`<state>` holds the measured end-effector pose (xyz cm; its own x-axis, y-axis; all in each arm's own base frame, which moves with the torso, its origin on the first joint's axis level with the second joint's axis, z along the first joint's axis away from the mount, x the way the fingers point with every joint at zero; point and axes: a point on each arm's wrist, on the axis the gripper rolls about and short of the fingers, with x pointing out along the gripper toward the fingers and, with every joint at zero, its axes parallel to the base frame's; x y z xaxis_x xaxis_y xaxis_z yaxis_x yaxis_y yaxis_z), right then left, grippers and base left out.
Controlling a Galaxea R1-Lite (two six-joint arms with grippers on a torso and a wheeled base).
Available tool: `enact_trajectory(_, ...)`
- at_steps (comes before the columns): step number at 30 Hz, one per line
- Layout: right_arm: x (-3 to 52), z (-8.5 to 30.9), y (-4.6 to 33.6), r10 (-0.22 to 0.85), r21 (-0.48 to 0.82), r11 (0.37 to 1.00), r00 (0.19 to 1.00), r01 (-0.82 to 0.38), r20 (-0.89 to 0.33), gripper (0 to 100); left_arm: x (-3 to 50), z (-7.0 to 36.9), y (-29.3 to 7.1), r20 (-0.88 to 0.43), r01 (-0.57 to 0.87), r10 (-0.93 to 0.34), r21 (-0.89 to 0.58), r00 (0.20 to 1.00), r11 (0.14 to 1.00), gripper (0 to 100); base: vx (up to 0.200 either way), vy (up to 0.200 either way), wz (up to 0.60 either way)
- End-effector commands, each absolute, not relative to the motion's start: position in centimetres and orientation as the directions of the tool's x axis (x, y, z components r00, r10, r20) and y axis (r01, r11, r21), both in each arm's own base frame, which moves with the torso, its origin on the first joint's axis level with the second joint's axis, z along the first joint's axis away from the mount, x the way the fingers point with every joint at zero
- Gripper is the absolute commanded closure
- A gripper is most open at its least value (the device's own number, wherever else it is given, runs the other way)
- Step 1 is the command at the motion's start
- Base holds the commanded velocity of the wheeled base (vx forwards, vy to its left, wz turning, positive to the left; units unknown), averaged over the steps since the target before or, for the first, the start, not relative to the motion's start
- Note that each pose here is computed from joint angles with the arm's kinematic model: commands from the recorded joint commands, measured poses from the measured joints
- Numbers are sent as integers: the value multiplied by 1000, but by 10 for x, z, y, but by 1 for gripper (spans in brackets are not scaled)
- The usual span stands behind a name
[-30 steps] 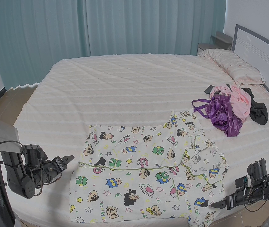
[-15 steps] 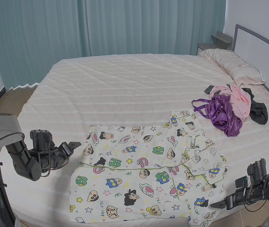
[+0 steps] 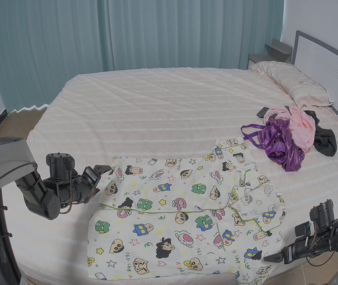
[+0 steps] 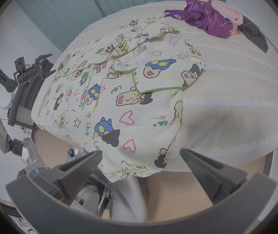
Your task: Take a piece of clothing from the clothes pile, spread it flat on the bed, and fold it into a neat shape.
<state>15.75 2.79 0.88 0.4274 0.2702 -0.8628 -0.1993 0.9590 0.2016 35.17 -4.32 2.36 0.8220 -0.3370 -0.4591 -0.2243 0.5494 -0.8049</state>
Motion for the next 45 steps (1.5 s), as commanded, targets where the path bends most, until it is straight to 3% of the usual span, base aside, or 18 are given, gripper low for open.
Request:
enact_trajectory(1,157,7,28,270,203,959,420,-199,-867,0,356,16,-55,-441,-200,-340,-806,831,557,0,0,0,0)
enact_trajectory(25,157,5,30,274,203,957,401,-209,-874,0,343,6,-88,-463,-138,-414,-780,784,610,0,0,0,0)
enact_trajectory(35,156,3,30,271,203,957,392,-206,-879,0,358,29,-63,-346,-122,-280,-796,896,592,0,0,0,0)
enact_trajectory(45,157,3,30,269,201,958,394,-207,-879,0,366,14,-74,-367,-139,-275,-788,889,600,0,0,0,0)
